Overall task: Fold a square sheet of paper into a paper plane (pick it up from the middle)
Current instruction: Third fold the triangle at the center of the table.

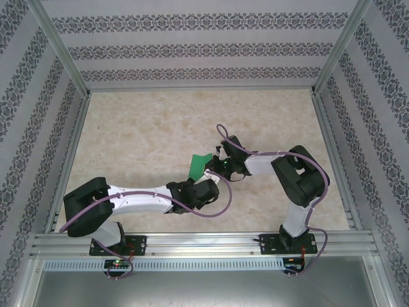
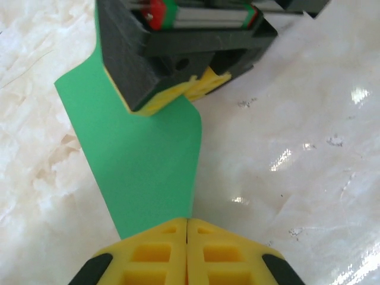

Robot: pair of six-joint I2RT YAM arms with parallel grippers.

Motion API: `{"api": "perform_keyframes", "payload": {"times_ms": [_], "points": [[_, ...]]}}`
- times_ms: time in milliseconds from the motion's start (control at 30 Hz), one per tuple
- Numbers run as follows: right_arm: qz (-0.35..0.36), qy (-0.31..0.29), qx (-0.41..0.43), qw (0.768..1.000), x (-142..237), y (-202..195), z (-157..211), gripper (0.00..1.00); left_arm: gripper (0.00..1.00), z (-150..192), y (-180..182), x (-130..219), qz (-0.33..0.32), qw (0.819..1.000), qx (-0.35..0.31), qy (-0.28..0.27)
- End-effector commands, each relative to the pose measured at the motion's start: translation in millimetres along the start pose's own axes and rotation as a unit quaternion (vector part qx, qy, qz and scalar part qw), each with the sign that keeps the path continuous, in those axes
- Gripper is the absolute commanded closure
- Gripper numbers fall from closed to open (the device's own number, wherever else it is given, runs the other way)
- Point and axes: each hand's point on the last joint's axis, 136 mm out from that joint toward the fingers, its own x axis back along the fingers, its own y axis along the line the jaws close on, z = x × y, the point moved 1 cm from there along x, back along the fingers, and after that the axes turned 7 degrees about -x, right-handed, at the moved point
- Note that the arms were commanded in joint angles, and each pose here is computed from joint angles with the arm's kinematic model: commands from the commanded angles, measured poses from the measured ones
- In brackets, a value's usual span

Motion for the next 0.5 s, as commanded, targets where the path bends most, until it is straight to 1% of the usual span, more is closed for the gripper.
{"api": "perform_keyframes", "payload": {"times_ms": [0,100,133,167,200,267,467], "points": [[0.0,-0.002,-0.001,1.0,1,0,-6,0.85,0.95,-7,2,8,-0.01,1.0,-0.004,-0.01],[-0.001,-0.002,0.002,1.0,2,2,-6,0.84,1.0,-6,-1,8,0.0,1.0,-0.007,-0.009],[-0.003,-0.002,0.002,1.0,3,4,-7,0.83,1.0,-6,-1,8,0.001,1.0,-0.007,-0.008],[-0.003,-0.004,0.004,1.0,4,5,-7,0.81,1.0,-6,-2,8,0.004,1.0,-0.007,-0.008],[-0.003,-0.007,0.005,1.0,6,6,-7,0.77,1.0,-6,-4,8,0.012,1.0,-0.008,-0.008],[-0.001,-0.013,0.008,1.0,11,8,-8,0.74,1.0,-5,-5,8,0.025,1.0,-0.004,-0.009],[0.039,-0.061,0.02,0.997,45,5,-17,0.69,1.0,-5,-5,11,0.083,0.996,0.023,-0.014]]}}
